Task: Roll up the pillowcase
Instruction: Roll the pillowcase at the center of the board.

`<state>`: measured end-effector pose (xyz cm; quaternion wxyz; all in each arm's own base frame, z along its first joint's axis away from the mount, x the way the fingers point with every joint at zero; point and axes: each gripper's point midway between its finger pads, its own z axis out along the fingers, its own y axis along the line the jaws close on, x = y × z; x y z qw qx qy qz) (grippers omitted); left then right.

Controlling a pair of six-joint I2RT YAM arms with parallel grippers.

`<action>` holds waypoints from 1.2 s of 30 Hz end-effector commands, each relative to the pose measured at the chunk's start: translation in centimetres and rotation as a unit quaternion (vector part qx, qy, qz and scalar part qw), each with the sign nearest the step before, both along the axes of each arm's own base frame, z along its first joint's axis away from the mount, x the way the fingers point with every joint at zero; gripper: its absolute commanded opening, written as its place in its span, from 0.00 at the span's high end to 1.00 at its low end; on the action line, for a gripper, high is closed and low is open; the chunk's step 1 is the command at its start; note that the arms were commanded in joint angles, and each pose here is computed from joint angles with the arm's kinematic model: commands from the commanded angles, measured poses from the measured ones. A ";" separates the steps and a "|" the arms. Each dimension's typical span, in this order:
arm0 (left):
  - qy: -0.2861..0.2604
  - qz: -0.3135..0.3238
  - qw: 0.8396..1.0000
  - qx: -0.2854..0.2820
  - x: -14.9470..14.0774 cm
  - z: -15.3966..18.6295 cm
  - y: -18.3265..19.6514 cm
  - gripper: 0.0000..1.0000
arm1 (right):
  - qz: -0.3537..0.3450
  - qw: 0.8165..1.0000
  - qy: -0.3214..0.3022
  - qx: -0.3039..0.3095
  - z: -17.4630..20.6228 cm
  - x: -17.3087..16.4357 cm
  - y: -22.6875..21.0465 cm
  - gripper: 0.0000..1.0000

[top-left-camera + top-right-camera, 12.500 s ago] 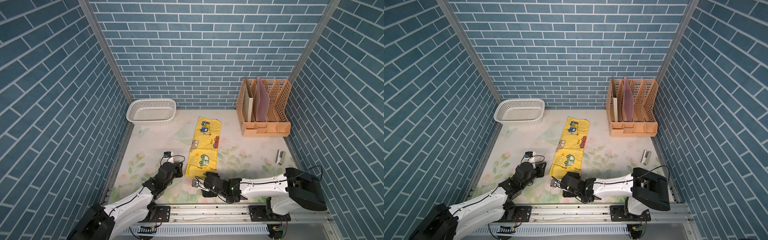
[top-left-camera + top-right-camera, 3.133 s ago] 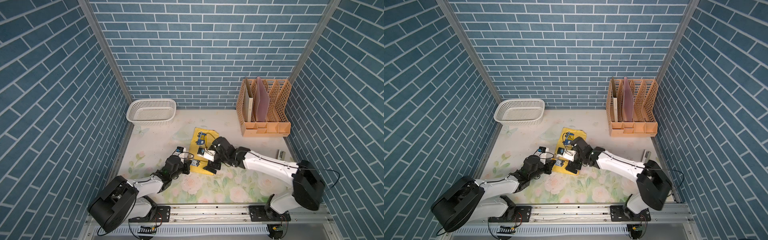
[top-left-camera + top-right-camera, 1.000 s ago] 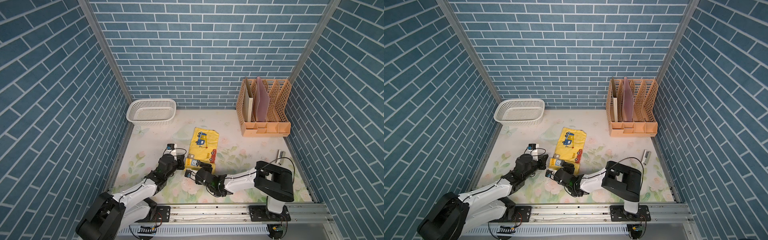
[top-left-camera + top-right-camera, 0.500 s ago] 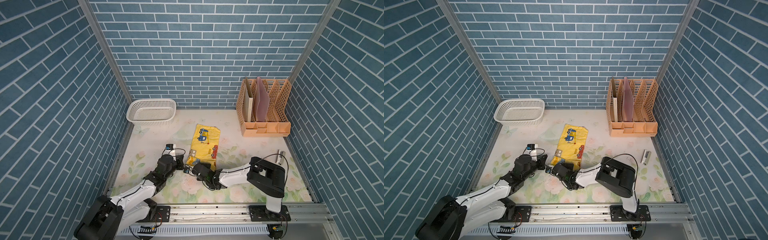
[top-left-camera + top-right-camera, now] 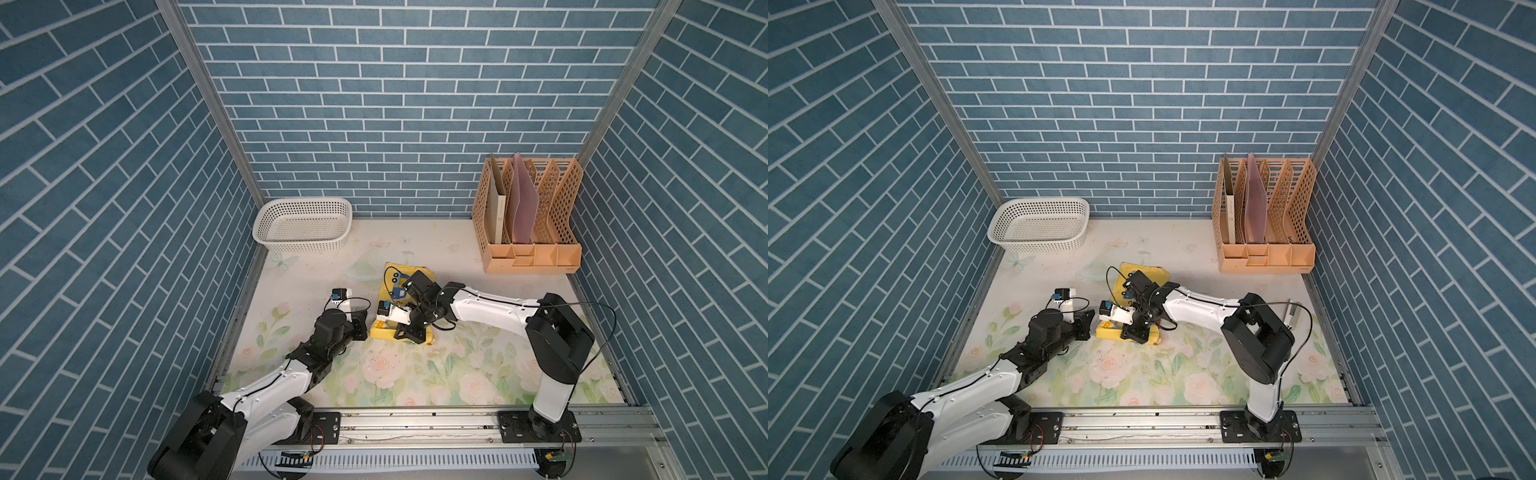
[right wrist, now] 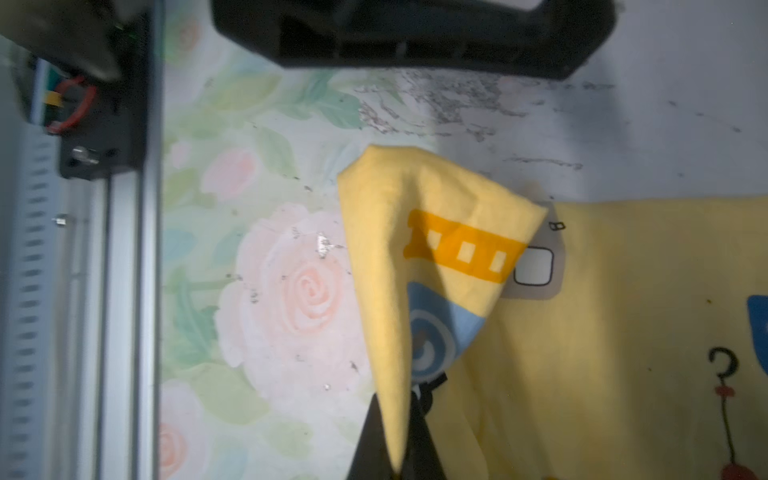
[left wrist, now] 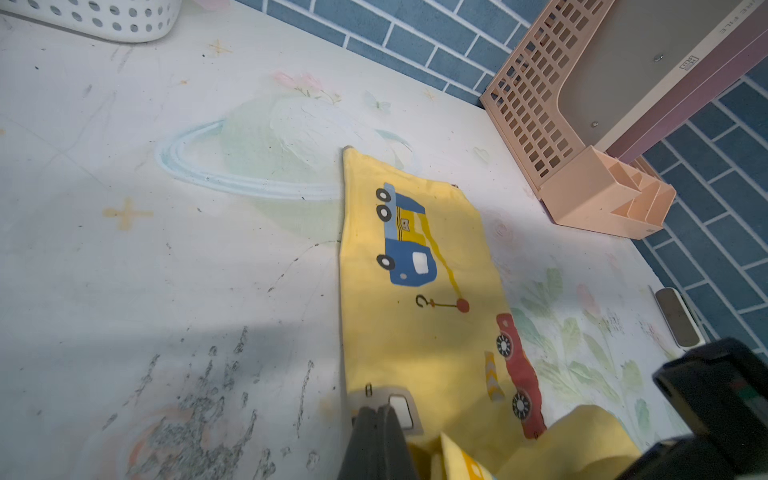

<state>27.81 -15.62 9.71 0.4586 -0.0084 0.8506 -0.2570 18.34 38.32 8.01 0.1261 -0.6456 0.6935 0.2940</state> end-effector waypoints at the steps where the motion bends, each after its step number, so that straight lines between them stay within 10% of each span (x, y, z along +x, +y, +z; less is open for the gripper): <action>1: -0.009 -0.006 1.000 0.001 -0.1 0.6 0.0 1.00 | 0.036 0.987 0.158 -0.021 0.6 -4.0 -1.5 1.00; 27: -0.017 -0.120 0.992 -0.033 -1.2 -0.1 -6.0 1.00 | 0.009 0.959 0.283 -0.029 -3.5 2.0 -0.6 0.94; 30: -0.004 -0.104 0.994 -0.013 -1.0 -1.5 -5.3 1.00 | 0.001 0.962 0.270 -0.027 -3.5 2.4 -0.4 0.86; 36: 0.016 -0.084 0.996 0.009 -1.2 -3.4 -4.2 1.00 | -0.018 0.987 0.162 0.000 -0.4 4.4 -0.1 0.37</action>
